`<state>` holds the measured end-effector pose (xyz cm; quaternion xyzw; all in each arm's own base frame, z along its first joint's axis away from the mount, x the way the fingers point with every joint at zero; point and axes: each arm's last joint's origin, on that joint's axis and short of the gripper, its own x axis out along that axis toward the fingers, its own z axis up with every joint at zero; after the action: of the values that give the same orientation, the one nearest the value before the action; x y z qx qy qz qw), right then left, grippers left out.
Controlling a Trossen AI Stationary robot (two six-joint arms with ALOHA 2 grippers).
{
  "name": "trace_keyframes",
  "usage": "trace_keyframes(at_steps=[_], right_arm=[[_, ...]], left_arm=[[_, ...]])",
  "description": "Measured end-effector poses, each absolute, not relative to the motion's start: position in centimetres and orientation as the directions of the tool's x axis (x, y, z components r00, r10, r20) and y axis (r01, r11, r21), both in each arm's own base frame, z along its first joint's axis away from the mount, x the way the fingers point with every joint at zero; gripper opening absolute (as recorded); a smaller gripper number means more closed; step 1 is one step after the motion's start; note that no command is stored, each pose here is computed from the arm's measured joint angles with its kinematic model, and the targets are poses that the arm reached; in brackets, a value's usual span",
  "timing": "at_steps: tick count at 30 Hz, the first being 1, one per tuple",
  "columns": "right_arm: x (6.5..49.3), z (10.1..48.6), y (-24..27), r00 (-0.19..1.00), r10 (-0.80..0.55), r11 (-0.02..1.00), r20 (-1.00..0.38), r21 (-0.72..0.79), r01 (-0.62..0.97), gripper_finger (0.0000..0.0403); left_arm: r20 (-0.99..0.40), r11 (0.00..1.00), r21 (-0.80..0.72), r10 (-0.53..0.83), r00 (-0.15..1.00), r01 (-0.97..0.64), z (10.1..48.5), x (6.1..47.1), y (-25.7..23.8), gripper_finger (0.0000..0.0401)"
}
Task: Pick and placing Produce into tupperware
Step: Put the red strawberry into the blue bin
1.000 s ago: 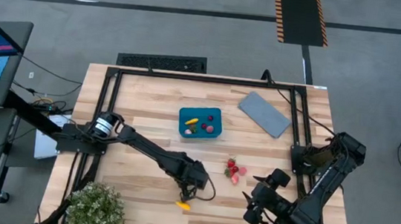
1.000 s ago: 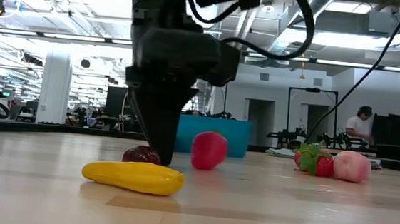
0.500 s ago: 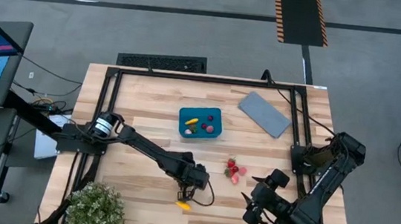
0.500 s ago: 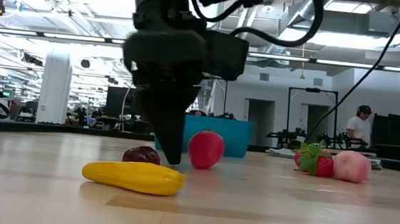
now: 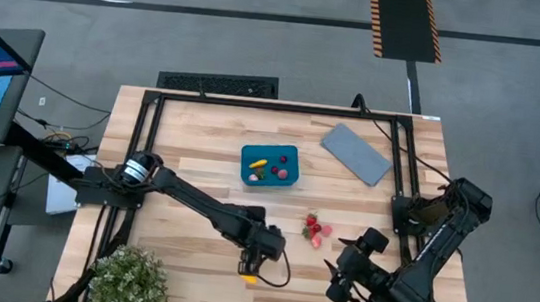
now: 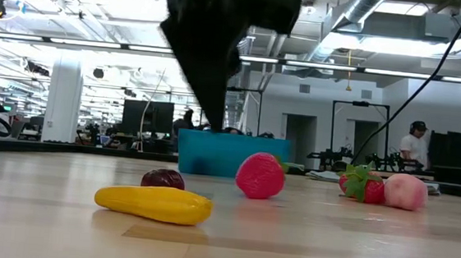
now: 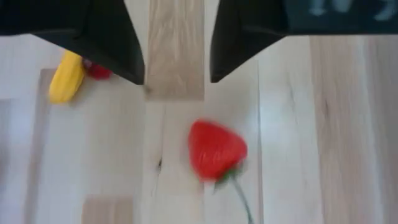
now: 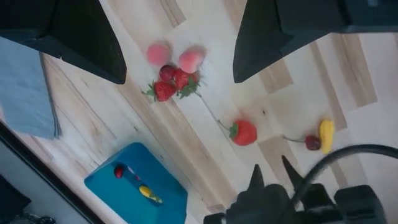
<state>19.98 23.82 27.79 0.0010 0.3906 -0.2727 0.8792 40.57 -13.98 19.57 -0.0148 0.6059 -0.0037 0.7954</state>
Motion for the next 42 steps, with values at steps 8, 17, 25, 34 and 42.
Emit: trace_keyframes(at_steps=[8, 17, 25, 34, 42], right_arm=[[19.9, 27.7, 23.8, 0.531, -0.473, 0.852, -0.703, -0.213, 0.478, 0.0317], [19.6, 28.3, 22.7, 0.556, -0.565, 0.813, -0.61, -0.299, 0.499, 0.0317], [16.0, 33.4, 20.8, 0.732, -0.487, 0.866, -0.476, -0.156, 0.475, 0.0317], [9.1, 36.0, 17.0, 0.921, -0.314, 0.948, -0.231, -0.036, 0.315, 0.0317], [5.5, 33.4, 7.9, 0.948, -0.271, 0.948, -0.164, 0.124, 0.293, 0.0317]], left_arm=[[-0.934, 1.0, -0.029, -0.026, 0.356, -0.003, 20.3, 42.0, -12.6, 0.0225], [-0.935, 0.998, -0.041, -0.025, 0.354, -0.037, 20.0, 42.5, -11.0, 0.0222], [-0.932, 0.999, -0.039, -0.029, 0.362, -0.022, 20.1, 42.5, -11.1, 0.0222], [-0.933, 1.0, -0.029, -0.027, 0.359, 0.0, 20.0, 42.5, -11.1, 0.0222], [-0.933, 1.0, -0.029, -0.027, 0.36, 0.001, 20.0, 42.5, -11.1, 0.0222]])
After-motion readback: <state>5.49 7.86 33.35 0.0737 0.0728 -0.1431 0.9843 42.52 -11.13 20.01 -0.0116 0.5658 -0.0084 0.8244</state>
